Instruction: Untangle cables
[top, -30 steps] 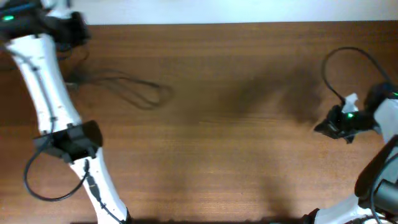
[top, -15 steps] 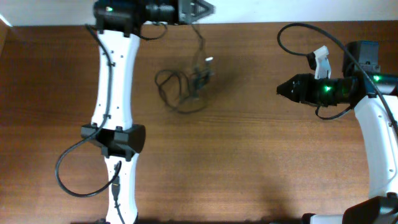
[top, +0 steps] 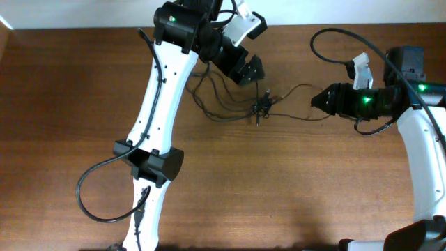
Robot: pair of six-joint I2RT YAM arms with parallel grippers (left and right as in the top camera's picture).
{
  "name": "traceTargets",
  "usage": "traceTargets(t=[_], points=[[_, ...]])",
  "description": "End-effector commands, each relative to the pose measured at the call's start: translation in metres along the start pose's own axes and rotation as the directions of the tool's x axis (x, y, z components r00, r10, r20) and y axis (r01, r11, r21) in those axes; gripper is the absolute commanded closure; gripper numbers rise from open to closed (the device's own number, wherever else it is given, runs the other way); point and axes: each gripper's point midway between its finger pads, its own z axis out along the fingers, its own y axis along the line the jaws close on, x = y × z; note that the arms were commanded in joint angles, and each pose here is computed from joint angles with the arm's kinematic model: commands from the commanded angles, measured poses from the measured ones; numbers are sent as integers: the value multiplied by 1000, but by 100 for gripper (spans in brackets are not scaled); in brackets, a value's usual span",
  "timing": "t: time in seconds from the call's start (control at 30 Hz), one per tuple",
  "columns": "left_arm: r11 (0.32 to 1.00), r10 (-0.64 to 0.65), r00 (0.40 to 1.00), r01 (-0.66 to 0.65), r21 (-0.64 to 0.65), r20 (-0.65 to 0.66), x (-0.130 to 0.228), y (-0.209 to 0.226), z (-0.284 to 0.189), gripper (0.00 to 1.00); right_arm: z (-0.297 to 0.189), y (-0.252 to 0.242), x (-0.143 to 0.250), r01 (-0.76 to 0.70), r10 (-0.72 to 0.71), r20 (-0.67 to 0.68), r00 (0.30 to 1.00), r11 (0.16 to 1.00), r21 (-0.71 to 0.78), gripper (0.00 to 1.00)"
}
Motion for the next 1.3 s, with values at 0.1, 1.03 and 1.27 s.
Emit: traceTargets(t=[0.1, 1.03, 1.27], points=[[1000, -6, 988, 3, -21, -156, 37, 26, 50, 24, -4, -1, -3, 8, -9, 12, 1000, 1000, 30, 39], [998, -39, 962, 24, -61, -270, 111, 60, 245, 100, -4, -5, 1, -46, 46, 2, 999, 998, 52, 39], [901, -244, 967, 195, 388, 80, -21, 11, 88, 100, 2, 13, 2, -13, 13, -10, 1000, 1000, -6, 39]])
